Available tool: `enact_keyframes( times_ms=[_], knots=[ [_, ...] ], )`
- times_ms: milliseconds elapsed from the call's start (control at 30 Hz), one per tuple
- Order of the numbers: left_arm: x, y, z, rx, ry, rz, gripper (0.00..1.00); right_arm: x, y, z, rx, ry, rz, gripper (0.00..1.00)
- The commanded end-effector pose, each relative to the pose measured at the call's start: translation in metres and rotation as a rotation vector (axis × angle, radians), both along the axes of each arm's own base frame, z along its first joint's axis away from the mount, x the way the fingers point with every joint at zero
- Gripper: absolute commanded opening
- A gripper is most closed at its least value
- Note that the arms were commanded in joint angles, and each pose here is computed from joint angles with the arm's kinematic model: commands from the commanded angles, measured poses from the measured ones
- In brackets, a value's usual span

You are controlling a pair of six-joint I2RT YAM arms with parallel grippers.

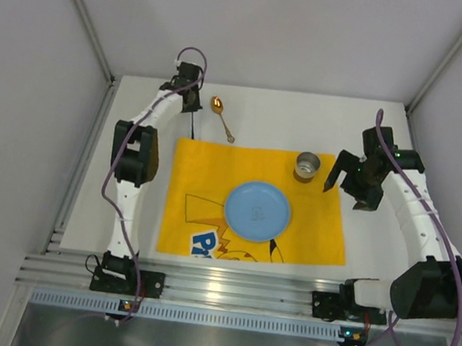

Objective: Set the dinner table for one person

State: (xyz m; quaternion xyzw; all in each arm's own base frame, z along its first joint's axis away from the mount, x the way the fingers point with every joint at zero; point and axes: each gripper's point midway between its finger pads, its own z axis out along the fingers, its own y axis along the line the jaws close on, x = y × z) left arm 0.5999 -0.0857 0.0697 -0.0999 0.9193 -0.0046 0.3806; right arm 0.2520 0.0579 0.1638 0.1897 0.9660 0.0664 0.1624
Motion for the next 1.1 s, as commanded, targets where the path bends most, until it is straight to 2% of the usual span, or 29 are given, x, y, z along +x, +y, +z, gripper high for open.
enact_keyframes(
  times_ms=[0,133,233,267,467,533,733,800,867,933,967,1067],
  knots=[
    [-0.002,0.016,0.164,-0.079,-0.287,0.031,0.0,-0.001,0.008,0.008,0.031,-0.07,0.05,1.0],
    [-0.053,-0.014,0.151,-0.171,-0.195,-0.025,0.0,-0.005,0.01,0.007,0.044,-0.088,0.075,1.0],
    [-0.118,-0.035,0.112,-0.193,-0.04,-0.027,0.0,-0.007,0.013,0.009,0.059,-0.106,0.096,1.0],
    [-0.15,-0.032,0.097,-0.177,0.001,-0.011,0.0,-0.008,0.014,0.013,0.068,-0.122,0.104,1.0],
    [-0.255,-0.059,0.053,-0.164,0.096,-0.041,0.0,-0.022,0.015,0.008,0.078,-0.14,0.145,1.0],
    [-0.281,-0.064,0.032,-0.156,0.141,-0.042,0.0,-0.029,0.017,0.004,0.088,-0.134,0.154,1.0],
    [-0.301,-0.068,0.002,-0.191,0.134,-0.016,0.0,-0.045,0.025,0.001,0.11,-0.128,0.188,1.0],
    [-0.302,-0.065,-0.008,-0.175,0.153,-0.006,0.07,-0.049,0.025,-0.002,0.098,-0.122,0.197,1.0],
    [-0.298,-0.065,-0.011,-0.158,0.152,-0.003,0.28,-0.052,0.024,-0.004,0.092,-0.118,0.2,1.0],
    [-0.29,-0.064,-0.004,-0.143,0.125,0.006,0.38,-0.055,0.023,-0.005,0.087,-0.115,0.201,1.0],
    [-0.286,-0.063,0.001,-0.133,0.111,0.014,0.54,-0.056,0.023,-0.006,0.083,-0.11,0.204,1.0],
    [-0.265,-0.057,0.028,-0.08,0.043,0.038,0.72,-0.057,0.02,-0.008,0.069,-0.1,0.202,1.0]
  ],
)
